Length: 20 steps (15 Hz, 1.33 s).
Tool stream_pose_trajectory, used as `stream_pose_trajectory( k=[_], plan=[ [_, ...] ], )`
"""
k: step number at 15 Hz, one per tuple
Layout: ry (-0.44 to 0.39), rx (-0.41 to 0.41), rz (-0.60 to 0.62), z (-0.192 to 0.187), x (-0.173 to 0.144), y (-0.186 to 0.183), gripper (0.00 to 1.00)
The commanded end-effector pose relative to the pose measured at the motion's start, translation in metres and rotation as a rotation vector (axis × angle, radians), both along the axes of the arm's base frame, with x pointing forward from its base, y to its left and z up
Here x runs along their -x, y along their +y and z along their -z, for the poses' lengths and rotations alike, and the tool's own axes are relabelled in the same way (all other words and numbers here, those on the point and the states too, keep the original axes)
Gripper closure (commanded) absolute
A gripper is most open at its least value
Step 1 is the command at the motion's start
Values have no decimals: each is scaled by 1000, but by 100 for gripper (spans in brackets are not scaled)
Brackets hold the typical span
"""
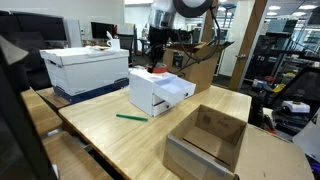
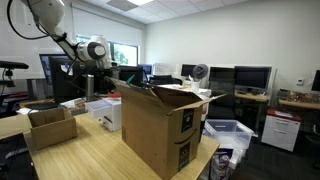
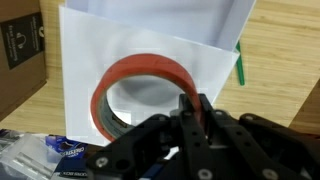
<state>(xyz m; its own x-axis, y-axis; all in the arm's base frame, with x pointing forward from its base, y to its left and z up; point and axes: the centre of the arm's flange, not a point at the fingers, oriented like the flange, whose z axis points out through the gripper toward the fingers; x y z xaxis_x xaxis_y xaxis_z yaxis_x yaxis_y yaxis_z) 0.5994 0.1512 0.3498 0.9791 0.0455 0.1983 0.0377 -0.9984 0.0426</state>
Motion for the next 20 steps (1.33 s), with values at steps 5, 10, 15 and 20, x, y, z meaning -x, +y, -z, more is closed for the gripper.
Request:
stream_pose_trajectory(
  k=[5,10,15,20],
  plan=[
    [34,20,54,-5,57,-5,94],
    [65,6,73,7,79,-7,94],
    [91,-8,75,14,93,-6,94],
    [103,-31,90,15,99,-6,94]
  ],
)
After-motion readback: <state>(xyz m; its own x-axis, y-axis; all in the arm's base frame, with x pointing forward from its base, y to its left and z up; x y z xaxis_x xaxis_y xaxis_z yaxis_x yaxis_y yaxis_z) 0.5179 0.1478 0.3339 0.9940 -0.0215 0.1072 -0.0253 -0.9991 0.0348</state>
